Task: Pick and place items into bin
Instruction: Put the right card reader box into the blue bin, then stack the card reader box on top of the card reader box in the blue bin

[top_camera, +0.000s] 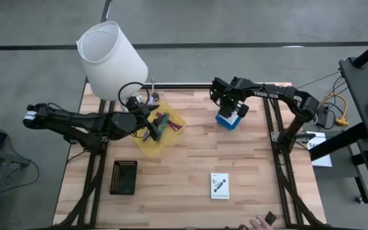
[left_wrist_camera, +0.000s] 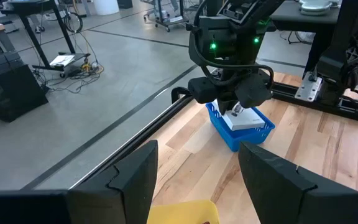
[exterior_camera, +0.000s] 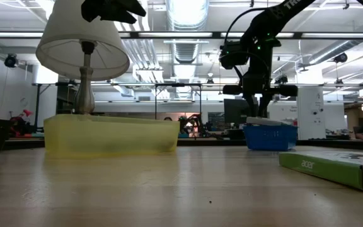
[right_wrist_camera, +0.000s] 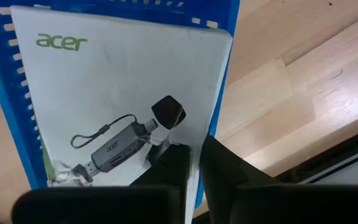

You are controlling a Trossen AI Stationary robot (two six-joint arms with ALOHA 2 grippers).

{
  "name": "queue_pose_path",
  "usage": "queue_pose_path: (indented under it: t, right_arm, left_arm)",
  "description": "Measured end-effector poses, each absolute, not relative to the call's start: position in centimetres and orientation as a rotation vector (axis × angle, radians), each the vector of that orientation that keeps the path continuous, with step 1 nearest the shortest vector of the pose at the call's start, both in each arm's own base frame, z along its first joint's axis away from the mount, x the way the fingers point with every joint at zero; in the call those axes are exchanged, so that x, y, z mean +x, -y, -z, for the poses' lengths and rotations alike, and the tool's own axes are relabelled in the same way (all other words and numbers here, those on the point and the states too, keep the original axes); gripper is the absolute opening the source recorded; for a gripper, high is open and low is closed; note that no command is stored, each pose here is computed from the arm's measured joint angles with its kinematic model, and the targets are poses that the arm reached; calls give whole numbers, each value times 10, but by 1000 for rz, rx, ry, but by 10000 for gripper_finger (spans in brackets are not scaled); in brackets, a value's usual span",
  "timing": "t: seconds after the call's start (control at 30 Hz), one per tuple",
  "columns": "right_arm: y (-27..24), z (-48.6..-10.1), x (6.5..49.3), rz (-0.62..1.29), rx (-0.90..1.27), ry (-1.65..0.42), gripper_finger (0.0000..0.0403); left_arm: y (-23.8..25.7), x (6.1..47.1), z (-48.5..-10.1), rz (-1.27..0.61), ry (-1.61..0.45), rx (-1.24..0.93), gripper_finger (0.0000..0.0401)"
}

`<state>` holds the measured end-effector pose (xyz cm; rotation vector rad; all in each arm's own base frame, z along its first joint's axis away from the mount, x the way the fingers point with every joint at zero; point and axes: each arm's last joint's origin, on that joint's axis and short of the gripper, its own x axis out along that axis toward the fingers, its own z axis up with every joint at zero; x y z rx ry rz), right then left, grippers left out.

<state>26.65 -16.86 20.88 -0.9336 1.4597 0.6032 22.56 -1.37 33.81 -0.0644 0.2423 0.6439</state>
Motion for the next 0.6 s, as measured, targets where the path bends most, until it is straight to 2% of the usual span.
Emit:
queue_pose_path:
  t: [0.47, 0.6]
  right_arm:
    - [169, -209, 266, -598, -934, -1469, 119]
    - [170, -213, 267, -530, -915, -1502, 135]
  left_arm:
    - [14, 226, -338, -644, -245, -63, 207]
    - [14, 226, -338, -644, -244, -63, 207]
